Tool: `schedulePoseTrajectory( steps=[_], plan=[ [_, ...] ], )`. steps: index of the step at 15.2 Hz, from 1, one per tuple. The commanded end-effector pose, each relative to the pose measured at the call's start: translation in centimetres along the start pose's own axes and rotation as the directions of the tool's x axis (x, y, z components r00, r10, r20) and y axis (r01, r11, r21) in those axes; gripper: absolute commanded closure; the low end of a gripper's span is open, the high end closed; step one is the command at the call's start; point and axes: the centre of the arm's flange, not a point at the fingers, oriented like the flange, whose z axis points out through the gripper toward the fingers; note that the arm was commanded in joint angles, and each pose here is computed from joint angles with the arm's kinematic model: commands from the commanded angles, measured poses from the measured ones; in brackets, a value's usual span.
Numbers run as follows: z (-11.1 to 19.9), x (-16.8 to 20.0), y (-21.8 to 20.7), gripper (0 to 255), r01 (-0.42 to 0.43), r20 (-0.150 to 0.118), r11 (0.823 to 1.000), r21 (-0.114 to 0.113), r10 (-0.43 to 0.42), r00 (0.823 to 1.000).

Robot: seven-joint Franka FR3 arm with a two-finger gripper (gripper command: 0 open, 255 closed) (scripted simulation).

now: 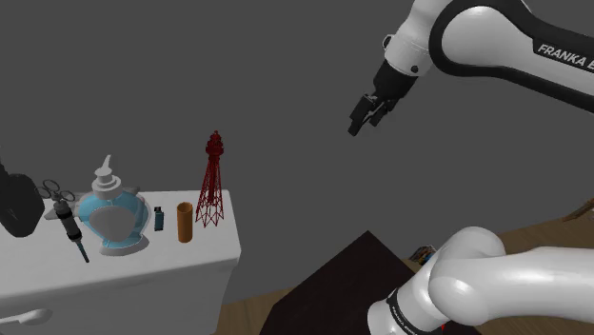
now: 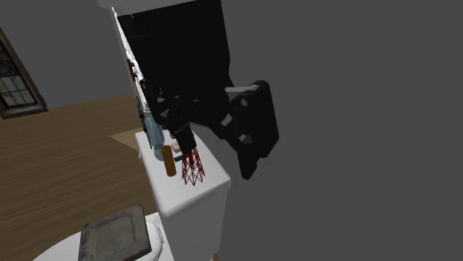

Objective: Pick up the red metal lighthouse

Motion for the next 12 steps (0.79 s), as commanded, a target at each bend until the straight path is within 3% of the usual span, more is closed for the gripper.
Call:
schedulePoseTrajectory(
  steps=[1,12],
  plan=[
    [0.0,0.0,0.0,0,0.0,0.0,1.0,0.0,0.0,1.0],
    [3.3,6.7,-10.8,0,-0.073,-0.041,0.994,0.08,0.076,0.996]
  ],
)
